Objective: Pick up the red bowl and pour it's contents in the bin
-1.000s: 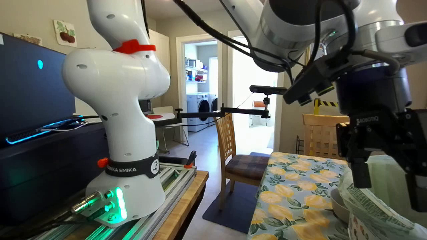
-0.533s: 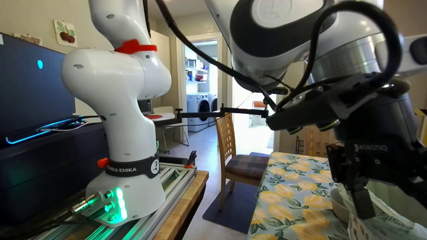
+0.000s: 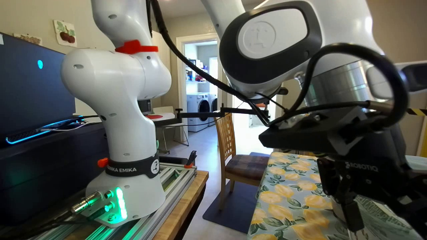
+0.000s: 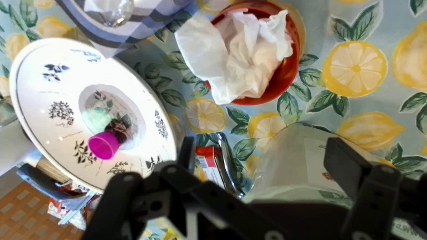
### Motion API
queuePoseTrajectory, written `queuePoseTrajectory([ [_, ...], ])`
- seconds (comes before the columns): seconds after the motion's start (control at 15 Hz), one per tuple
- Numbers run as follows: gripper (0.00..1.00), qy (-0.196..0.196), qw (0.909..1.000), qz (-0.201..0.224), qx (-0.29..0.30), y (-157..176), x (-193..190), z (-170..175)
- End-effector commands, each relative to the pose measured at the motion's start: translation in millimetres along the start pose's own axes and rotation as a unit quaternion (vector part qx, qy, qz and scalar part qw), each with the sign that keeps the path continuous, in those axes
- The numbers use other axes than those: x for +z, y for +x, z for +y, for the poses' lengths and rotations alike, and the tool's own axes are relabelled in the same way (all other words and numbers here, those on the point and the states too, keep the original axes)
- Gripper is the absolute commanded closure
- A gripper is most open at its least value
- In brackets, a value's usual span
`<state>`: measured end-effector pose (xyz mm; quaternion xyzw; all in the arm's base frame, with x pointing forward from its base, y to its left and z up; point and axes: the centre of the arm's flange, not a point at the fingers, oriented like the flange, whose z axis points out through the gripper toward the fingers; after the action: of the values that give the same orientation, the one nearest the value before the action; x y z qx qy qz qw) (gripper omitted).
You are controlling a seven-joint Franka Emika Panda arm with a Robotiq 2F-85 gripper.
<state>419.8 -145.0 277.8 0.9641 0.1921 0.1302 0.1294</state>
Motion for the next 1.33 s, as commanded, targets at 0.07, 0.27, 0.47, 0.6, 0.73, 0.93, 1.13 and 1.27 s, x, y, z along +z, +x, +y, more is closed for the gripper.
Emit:
queuePoseTrajectory([
  [0.07,0.00,0.061,0.9977,-0.025,0.013,-0.7,36.4,23.7],
  [0.27,0.00,0.082,0.9964,-0.020,-0.001,1.7,56.4,21.1],
  [0.47,0.00,0.083,0.9957,-0.041,-0.004,6.3,66.2,31.5],
  [0.6,0.00,0.081,0.9944,-0.067,0.005,2.3,71.2,43.8],
  [0.73,0.00,0.086,0.9922,-0.090,0.010,-7.3,78.1,57.3],
  [0.93,0.00,0.085,0.9918,-0.095,0.010,-12.0,92.3,70.9],
  [1.13,0.00,0.072,0.9931,-0.093,0.003,-4.9,107.8,74.4],
  [1.27,0.00,0.067,0.9939,-0.088,0.000,0.9,117.2,73.7],
])
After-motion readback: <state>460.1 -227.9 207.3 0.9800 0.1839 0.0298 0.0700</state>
